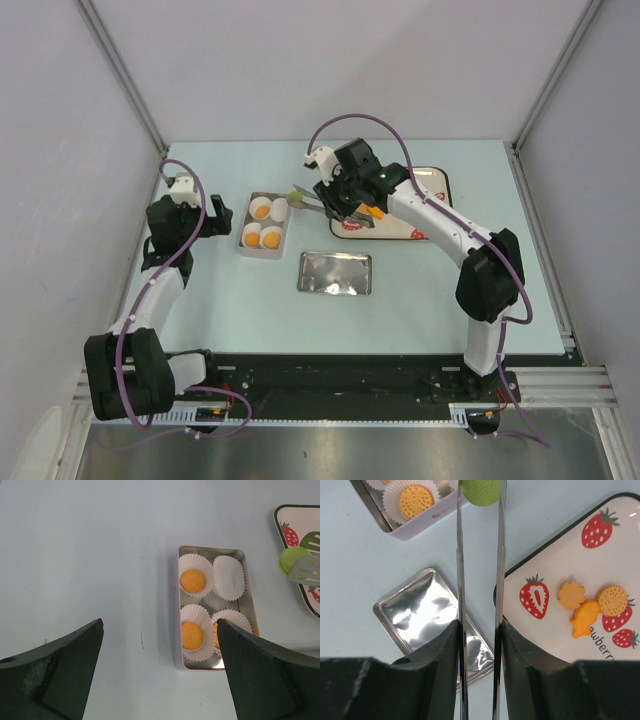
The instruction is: Pack the cookies
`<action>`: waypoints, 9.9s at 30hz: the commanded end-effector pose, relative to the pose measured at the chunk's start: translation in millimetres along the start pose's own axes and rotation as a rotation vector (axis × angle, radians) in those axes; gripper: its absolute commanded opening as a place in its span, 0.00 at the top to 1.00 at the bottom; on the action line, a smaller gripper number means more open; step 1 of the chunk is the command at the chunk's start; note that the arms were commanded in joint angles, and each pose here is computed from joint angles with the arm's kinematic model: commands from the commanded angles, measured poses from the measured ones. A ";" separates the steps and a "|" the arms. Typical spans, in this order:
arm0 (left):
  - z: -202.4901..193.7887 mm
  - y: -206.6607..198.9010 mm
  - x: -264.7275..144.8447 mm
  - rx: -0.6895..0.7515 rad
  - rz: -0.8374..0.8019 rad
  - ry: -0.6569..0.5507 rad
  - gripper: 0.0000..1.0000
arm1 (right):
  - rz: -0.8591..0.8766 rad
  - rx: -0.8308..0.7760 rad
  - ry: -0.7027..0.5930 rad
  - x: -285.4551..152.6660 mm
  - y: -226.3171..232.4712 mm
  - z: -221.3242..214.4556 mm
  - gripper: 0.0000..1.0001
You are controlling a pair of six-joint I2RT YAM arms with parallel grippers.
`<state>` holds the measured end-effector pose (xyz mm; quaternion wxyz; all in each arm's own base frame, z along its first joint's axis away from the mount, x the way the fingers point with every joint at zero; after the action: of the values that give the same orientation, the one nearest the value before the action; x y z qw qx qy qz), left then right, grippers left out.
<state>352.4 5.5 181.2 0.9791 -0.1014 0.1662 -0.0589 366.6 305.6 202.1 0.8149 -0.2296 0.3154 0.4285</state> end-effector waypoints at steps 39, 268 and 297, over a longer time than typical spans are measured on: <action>13.8 -0.4 -2.0 0.028 -0.008 -0.056 0.00 | 0.017 -0.060 -0.033 65.7 7.5 38.8 0.60; -9.1 -54.5 -26.8 0.246 -0.293 -0.059 0.00 | -0.079 0.216 0.182 30.3 -5.0 -165.8 0.31; -35.3 -18.2 100.7 0.179 -0.014 0.364 0.16 | -0.058 0.212 0.206 32.0 -5.7 -163.8 0.63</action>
<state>430.5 -29.3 125.8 0.9455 -0.0423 0.3027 -0.1124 327.0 208.7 47.2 0.8026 -0.1972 0.4523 0.3352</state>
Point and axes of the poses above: each gripper's point midway between its finger pads, its own x axis out along the fingers, its own y axis along the line the jaws close on, z = x × y, the point moved 3 cm from there along -x, back along the fingers, and after that the axes turned 6 degrees about -x, right-handed, at the moved point
